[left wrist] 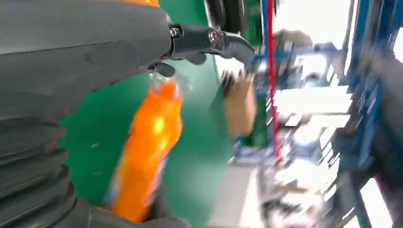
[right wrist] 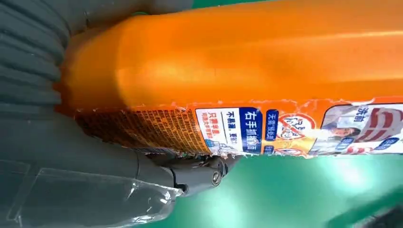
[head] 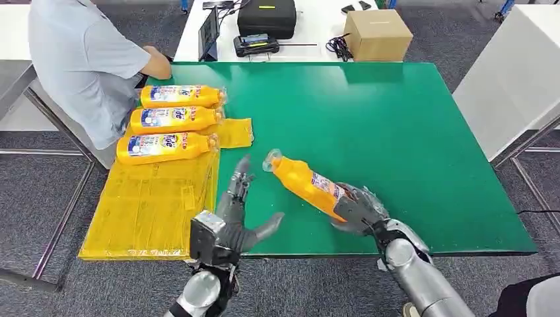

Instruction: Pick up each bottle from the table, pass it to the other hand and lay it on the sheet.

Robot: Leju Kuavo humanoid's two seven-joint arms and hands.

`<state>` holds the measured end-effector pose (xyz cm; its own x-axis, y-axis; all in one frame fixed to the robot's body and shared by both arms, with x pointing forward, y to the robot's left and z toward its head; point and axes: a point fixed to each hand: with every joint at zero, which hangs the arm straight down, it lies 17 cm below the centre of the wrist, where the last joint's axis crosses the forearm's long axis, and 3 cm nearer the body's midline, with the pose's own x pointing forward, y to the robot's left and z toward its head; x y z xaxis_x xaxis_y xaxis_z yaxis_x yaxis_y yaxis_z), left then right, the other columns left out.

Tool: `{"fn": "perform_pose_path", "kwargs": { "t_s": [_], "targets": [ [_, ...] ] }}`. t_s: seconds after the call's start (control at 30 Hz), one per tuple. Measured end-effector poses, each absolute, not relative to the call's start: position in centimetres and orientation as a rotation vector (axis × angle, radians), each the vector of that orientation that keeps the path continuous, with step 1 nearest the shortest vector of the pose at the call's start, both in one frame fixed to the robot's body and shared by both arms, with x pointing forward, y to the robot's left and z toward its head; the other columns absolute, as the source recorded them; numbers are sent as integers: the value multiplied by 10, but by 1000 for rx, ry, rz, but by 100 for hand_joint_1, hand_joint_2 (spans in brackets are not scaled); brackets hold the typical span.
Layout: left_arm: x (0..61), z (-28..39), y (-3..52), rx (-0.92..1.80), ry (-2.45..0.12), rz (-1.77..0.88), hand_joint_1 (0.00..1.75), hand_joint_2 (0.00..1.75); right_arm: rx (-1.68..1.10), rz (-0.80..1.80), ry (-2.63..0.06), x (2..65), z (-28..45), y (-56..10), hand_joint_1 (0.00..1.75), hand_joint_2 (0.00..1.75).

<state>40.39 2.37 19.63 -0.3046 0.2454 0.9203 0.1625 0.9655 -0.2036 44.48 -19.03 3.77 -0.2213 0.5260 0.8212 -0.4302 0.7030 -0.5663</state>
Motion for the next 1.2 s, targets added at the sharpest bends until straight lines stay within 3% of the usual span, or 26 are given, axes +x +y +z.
{"fn": "perform_pose_path", "kwargs": {
  "t_s": [0.2, 0.5, 0.8, 1.2],
  "targets": [
    [409, 177, 62, -327, -1790, 366, 0, 175, -8, 805, -1690, 443, 79, -159, 175, 175],
    [409, 137, 88, -454, -1639, 556, 0, 175, 146, 743, -1779, 436, 113, -125, 175, 175],
    [408, 134, 65, -645, -1566, 512, 0, 175, 375, 824, -1742, 415, 111, -91, 175, 175],
    [405, 126, 54, -670, -1546, 478, 0, 175, 401, 862, -1692, 413, 95, -85, 175, 175]
  ]
}}
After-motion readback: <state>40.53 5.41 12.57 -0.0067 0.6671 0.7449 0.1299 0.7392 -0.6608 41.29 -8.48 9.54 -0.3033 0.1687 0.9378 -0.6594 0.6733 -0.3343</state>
